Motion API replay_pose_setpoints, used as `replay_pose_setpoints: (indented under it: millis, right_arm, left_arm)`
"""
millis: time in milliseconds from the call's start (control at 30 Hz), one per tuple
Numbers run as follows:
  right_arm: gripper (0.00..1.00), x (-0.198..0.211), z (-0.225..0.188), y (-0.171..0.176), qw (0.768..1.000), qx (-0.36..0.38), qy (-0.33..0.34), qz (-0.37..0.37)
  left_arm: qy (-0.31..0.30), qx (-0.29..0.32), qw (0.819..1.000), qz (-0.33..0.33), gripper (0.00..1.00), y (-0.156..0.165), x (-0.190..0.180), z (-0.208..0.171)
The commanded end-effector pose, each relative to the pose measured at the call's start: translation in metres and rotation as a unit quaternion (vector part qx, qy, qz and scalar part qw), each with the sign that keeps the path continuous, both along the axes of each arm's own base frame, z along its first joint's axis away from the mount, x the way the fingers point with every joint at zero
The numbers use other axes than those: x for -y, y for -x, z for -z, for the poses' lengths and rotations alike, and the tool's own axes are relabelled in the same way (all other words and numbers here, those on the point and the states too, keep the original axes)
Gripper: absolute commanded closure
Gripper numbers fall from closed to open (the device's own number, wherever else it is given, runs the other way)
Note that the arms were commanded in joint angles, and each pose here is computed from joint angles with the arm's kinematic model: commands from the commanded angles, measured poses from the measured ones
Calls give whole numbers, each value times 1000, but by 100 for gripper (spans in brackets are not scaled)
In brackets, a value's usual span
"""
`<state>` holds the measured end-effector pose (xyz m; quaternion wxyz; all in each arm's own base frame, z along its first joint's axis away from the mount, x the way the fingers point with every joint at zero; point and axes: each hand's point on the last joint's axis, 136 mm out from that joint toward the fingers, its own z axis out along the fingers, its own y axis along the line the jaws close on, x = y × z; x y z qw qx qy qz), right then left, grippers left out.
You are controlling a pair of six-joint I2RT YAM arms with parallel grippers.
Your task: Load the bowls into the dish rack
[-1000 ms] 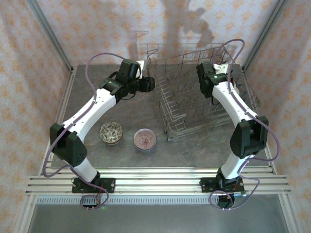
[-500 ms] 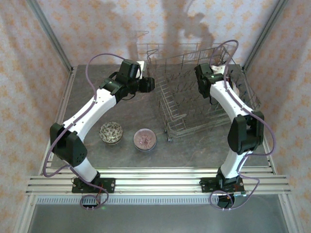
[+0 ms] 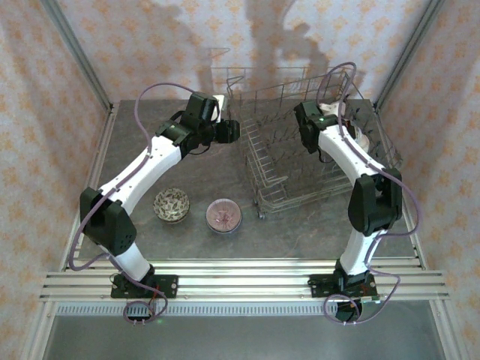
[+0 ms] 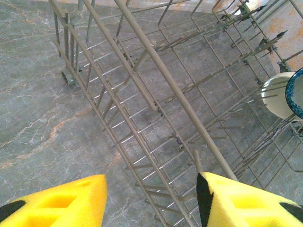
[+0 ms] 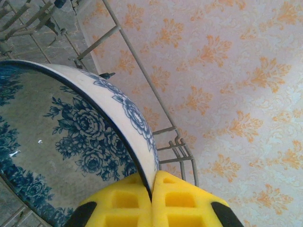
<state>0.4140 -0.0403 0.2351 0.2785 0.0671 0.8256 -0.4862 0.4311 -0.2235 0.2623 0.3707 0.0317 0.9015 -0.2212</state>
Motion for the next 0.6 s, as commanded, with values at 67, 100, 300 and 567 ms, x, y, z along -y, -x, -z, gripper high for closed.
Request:
replay_pose_setpoints:
  millis: [67,100,300,567]
  right_arm:
    - [100,1,-10,2,999,9,46,13]
    - [100,0,-9,2,999,8,46,12]
    - [100,-2,-2,1,998,-8,64,11]
    - [100,-2,-5,5,996,-13,86,14]
  left_arm:
    - [3,10,1000,-4,46,-5,-3,-9]
    - [2,9,1000,-3,46,-5,-3,-8]
    - [1,10,1000,-10,46,-3,-8,-6]
    - [4,12,1000,-18,46,-2,-13,-5]
